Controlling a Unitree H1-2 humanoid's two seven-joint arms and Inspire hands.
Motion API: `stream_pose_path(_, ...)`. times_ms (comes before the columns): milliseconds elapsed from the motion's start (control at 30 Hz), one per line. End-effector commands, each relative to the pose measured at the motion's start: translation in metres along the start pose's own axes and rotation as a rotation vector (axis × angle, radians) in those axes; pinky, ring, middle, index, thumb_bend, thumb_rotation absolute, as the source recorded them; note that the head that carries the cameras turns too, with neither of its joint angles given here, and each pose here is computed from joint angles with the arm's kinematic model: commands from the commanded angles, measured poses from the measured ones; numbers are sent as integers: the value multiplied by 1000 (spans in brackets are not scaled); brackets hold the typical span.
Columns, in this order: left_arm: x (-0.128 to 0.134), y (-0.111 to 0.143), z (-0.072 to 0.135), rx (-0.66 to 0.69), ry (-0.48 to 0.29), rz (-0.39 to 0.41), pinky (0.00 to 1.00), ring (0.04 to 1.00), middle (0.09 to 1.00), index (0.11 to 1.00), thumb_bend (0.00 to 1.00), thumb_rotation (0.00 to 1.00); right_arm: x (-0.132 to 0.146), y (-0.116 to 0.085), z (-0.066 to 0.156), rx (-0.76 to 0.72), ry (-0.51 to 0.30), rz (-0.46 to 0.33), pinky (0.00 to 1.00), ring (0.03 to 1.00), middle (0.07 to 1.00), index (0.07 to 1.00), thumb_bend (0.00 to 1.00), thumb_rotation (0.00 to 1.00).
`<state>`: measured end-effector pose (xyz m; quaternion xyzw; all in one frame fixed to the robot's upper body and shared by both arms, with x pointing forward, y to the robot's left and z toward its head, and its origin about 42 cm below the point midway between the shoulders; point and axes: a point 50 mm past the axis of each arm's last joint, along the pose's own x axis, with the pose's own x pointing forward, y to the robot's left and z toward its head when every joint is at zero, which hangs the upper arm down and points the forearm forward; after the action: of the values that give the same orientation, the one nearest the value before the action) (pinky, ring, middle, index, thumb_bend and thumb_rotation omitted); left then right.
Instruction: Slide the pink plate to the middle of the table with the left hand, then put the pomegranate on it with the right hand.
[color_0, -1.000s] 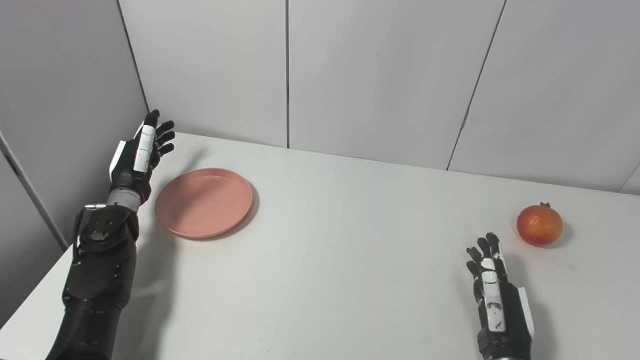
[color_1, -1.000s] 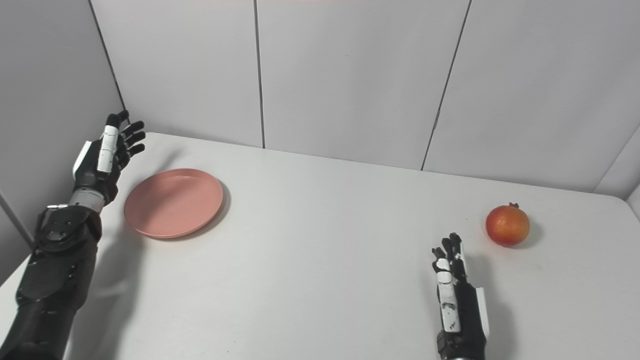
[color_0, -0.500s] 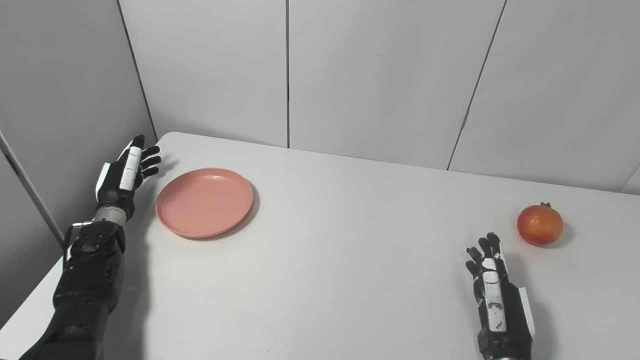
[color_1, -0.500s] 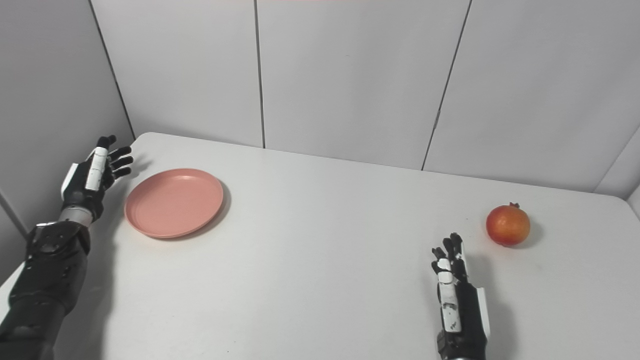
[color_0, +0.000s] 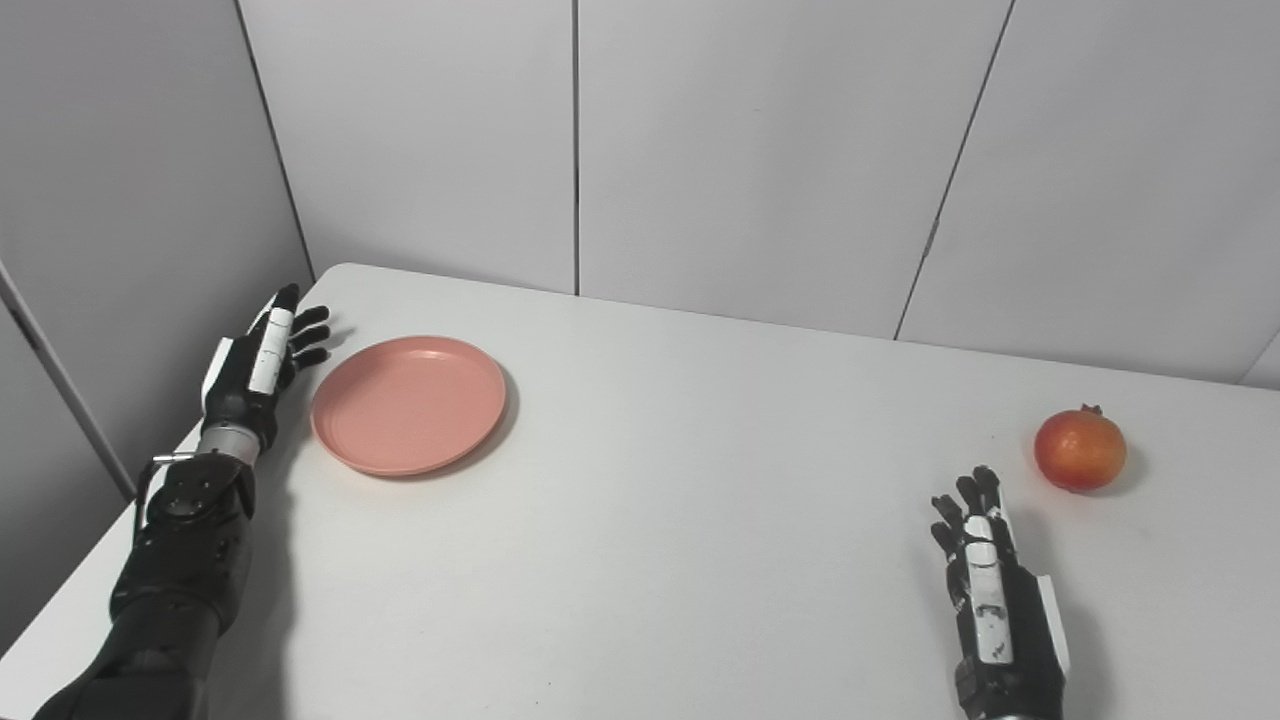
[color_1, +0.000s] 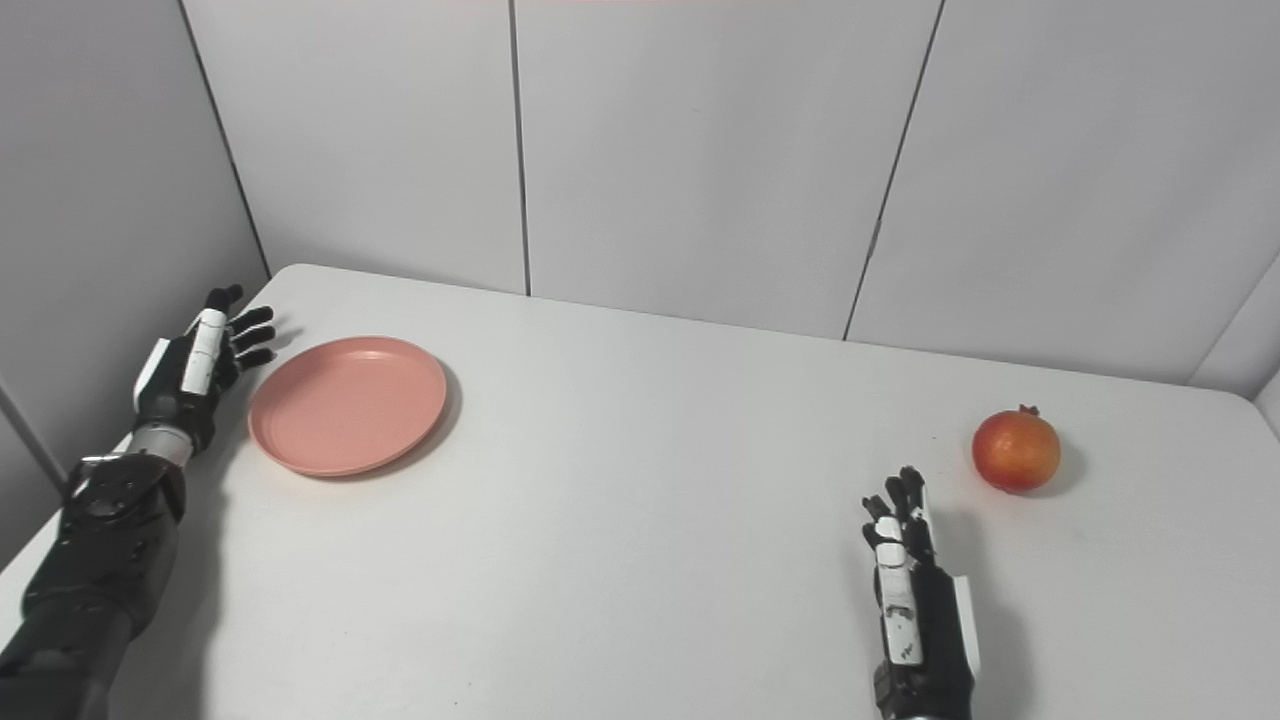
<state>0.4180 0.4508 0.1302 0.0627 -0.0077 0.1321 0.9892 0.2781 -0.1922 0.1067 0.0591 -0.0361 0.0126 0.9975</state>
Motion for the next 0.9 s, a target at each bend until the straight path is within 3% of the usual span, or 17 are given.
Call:
stream_pose_path(0, 12, -5, 24, -7, -76, -7, 851, 879, 875, 946, 1000, 948, -14, -4, -20, 4, 85, -1, 969, 952, 986, 1000, 705, 890)
stream_pose_path(233, 6, -16, 12, -5, -58, -62, 912, 904, 903, 937, 1000, 962, -15, -3, -18, 8, 86, 2, 964, 940, 982, 1000, 705, 891)
stream_pose_path(433, 3, -26, 9, -17, -48, -93, 898, 897, 905, 981, 1000, 948, -14, -1, -17, 13, 90, 3, 971, 942, 982, 1000, 704, 886)
stream_pose_path(867, -6, -39, 8, -44, -45, -100, 873, 881, 875, 956, 1000, 923, -14, 1, -15, 14, 95, 8, 966, 938, 981, 1000, 688, 894)
